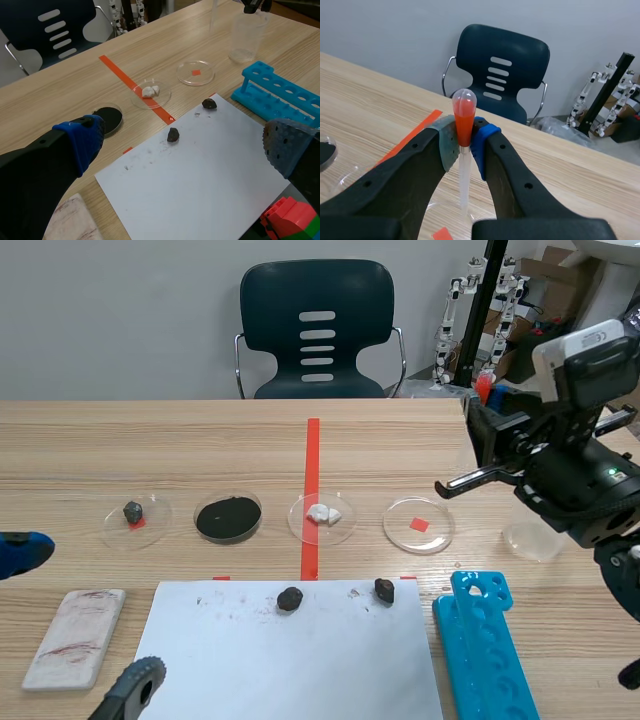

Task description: Draw acid from the petri dish

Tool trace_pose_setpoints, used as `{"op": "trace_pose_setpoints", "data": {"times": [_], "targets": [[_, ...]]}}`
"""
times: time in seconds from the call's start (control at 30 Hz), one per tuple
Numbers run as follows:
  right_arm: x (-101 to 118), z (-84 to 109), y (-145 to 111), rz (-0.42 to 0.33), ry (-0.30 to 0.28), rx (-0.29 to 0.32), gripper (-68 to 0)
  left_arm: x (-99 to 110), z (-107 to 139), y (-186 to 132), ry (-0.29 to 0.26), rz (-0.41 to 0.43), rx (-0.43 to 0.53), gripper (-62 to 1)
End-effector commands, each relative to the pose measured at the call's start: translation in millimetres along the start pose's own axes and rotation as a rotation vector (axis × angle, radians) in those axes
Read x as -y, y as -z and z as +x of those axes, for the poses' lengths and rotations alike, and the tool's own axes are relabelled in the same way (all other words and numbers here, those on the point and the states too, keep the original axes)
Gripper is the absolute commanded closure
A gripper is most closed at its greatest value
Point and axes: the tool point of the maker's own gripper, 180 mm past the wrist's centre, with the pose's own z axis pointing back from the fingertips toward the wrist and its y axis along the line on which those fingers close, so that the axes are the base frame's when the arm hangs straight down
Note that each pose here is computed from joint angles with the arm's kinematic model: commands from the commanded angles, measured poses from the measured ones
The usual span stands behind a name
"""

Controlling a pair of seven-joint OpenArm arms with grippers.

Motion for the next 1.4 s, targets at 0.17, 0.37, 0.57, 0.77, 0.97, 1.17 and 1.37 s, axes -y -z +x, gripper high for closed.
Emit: {"op": "trace_pose_setpoints", "data": {"times": [0.17,0.37,0.57,0.77,0.97,1.17,1.37], "targets": [[0.4,33.0,-2.9,0.007,0.001,0.053,-6.6,-1.7,8.4,1.1,0.003,0.003,0.031,-62.3],[-1.9,51.3,-11.1,0.002,0.0,0.052,-6.6,-1.7,8.4,1.1,0.003,0.003,0.031,-62.3],[-6.7,64.4,-22.7,0.003,0.005,0.043,-6.6,-1.7,8.4,1.1,0.003,0.003,0.031,-62.3],[-13.8,78.5,-35.0,0.011,0.013,0.039,-6.6,-1.7,8.4,1.1,0.003,0.003,0.031,-62.3],[-24.1,87.3,-45.5,0.029,0.03,0.038,-6.6,-1.7,8.4,1.1,0.003,0.003,0.031,-62.3],[-27.7,87.2,-48.9,0.036,0.038,0.032,-6.6,-1.7,8.4,1.1,0.003,0.003,0.031,-62.3],[-27.8,87.3,-48.9,0.036,0.034,0.032,-6.6,-1.7,8.4,1.1,0.003,0.003,0.031,-62.3]]}}
